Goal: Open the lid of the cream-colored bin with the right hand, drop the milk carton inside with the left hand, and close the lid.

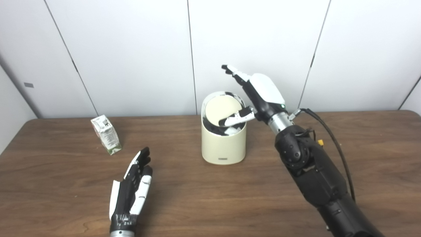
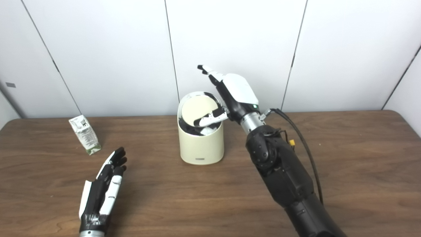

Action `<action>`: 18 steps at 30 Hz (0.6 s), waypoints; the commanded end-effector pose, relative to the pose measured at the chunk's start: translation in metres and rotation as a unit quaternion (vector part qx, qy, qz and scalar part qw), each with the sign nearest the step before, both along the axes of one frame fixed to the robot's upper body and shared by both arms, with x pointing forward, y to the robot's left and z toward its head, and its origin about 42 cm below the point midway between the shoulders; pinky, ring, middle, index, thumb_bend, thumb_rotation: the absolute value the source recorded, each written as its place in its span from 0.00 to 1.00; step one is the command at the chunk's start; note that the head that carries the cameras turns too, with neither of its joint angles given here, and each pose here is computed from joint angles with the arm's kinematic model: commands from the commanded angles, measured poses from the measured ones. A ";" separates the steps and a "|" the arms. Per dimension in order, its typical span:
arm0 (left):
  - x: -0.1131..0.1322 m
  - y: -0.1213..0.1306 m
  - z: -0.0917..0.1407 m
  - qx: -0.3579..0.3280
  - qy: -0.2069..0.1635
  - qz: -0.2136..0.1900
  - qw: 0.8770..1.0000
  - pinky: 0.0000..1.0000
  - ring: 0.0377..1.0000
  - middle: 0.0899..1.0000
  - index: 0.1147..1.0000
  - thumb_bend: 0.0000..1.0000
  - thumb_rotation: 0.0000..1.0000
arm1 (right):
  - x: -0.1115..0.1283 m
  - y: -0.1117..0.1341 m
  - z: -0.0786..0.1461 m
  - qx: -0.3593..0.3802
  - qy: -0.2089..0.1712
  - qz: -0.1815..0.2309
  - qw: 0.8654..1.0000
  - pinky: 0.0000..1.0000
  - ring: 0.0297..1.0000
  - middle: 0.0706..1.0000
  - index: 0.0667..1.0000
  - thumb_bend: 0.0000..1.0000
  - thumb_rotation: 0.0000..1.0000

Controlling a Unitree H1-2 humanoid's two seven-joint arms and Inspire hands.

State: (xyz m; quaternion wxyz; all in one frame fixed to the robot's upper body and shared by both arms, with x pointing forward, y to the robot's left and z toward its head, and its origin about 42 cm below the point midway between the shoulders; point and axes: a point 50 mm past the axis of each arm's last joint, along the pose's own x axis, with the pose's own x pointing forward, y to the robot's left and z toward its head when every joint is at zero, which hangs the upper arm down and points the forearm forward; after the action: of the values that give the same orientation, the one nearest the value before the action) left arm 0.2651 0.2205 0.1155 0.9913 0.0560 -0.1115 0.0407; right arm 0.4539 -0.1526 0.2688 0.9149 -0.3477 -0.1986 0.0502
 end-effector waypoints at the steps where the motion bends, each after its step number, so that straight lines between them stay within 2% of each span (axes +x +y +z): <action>1: -0.019 -0.006 -0.028 -0.015 0.052 0.004 0.999 0.89 0.90 0.92 0.93 0.50 0.80 | -0.003 0.007 0.023 0.060 -0.010 0.023 0.998 0.76 0.84 0.85 0.90 0.73 0.62; 2: -0.019 -0.006 -0.028 -0.014 0.051 0.004 0.999 0.89 0.90 0.92 0.93 0.50 0.79 | -0.005 0.006 0.024 0.076 -0.002 0.023 0.997 0.75 0.83 0.85 0.90 0.72 0.66; 5: -0.018 -0.006 -0.029 -0.013 0.050 0.003 0.999 0.88 0.90 0.92 0.93 0.51 0.79 | -0.016 -0.002 0.023 0.103 0.018 0.019 0.994 0.72 0.82 0.86 0.92 0.61 0.86; 7: -0.018 -0.005 -0.029 -0.013 0.050 0.004 0.999 0.88 0.90 0.92 0.93 0.51 0.80 | -0.021 -0.007 0.022 0.117 0.027 0.016 0.993 0.70 0.81 0.86 0.92 0.57 0.92; 9: -0.018 -0.005 -0.029 -0.012 0.051 0.004 0.999 0.88 0.90 0.92 0.93 0.51 0.80 | -0.027 -0.013 0.018 0.134 0.037 0.014 0.990 0.71 0.82 0.86 0.92 0.53 0.93; 13: -0.018 -0.005 -0.028 -0.019 0.051 0.000 0.999 0.89 0.91 0.92 0.93 0.52 0.78 | -0.046 -0.029 0.003 0.182 0.058 0.017 0.982 0.77 0.85 0.87 0.92 0.51 0.90; 18: -0.018 -0.001 -0.028 -0.015 0.051 0.002 0.999 0.89 0.90 0.92 0.93 0.52 0.79 | -0.067 -0.047 -0.020 0.203 0.076 0.014 0.976 0.80 0.87 0.89 0.92 0.50 0.91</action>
State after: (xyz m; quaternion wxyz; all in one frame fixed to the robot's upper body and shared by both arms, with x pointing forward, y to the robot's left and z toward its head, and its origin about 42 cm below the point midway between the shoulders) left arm 0.2650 0.2205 0.1158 0.9917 0.0504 -0.1120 0.0371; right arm 0.3860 -0.1989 0.2221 0.9833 -0.1510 -0.0888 0.0485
